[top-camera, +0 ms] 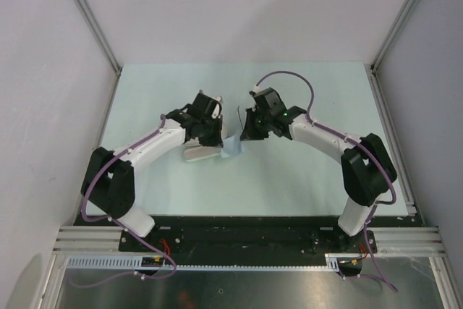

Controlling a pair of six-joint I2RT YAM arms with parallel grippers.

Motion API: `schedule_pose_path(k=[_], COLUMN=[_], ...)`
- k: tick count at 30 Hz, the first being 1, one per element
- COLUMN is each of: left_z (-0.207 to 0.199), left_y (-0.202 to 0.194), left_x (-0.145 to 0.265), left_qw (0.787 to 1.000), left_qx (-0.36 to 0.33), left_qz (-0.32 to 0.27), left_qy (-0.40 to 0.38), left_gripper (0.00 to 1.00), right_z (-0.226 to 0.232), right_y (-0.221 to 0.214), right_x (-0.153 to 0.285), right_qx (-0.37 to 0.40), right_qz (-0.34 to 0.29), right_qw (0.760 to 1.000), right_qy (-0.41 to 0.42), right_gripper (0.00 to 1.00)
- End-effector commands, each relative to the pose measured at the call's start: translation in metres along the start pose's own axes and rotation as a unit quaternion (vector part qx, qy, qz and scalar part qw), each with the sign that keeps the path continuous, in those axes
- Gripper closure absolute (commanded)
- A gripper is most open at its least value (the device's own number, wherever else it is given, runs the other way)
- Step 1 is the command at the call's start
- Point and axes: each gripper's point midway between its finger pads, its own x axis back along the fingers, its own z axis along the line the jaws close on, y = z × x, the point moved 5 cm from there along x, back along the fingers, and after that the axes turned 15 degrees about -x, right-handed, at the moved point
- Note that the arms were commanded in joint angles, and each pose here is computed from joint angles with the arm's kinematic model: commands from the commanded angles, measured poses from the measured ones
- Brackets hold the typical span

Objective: Organize the sunglasses

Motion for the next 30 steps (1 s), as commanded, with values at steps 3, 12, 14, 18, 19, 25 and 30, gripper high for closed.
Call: schedule_pose_path(k=[3, 12, 14, 18, 19, 25, 30], left_z=[0.028, 0.067, 0.073, 0.09, 0.093, 0.101, 0.098], left_y=[0.024, 0.017, 0.015, 0.008, 0.008, 0.005, 0.002], left_x=[0.036, 0.04, 0.041, 0.043, 0.044, 0.039, 0.031], left_qw=[0.998, 0.997, 0.996, 0.995, 0.995, 0.996, 0.998], left_qx=[-0.006, -0.003, -0.009, -0.008, -0.011, -0.014, -0.007], left_qz=[-0.051, -0.034, -0.028, -0.015, -0.014, 0.0, 0.012], left_qy=[0.036, 0.074, 0.082, 0.095, 0.098, 0.084, 0.053], left_gripper=[1.0, 0.99, 1.0, 1.0, 1.0, 1.0, 0.99], right_z=[0.044, 0.063, 0.061, 0.053, 0.05, 0.043, 0.042], right_y=[0.016, 0.02, 0.018, 0.015, 0.013, 0.016, 0.02], right_x=[-0.012, -0.051, -0.052, -0.058, -0.06, -0.063, -0.067], right_qx=[0.039, 0.052, 0.048, 0.045, 0.043, 0.049, 0.06], right_qz=[-0.002, 0.039, 0.052, 0.073, 0.078, 0.088, 0.096], right_qw=[0.998, 0.998, 0.997, 0.996, 0.996, 0.995, 0.993], right_qy=[0.041, 0.011, 0.005, -0.011, -0.015, -0.027, -0.031], right_gripper=[1.0, 1.0, 1.0, 1.0, 1.0, 1.0, 1.0])
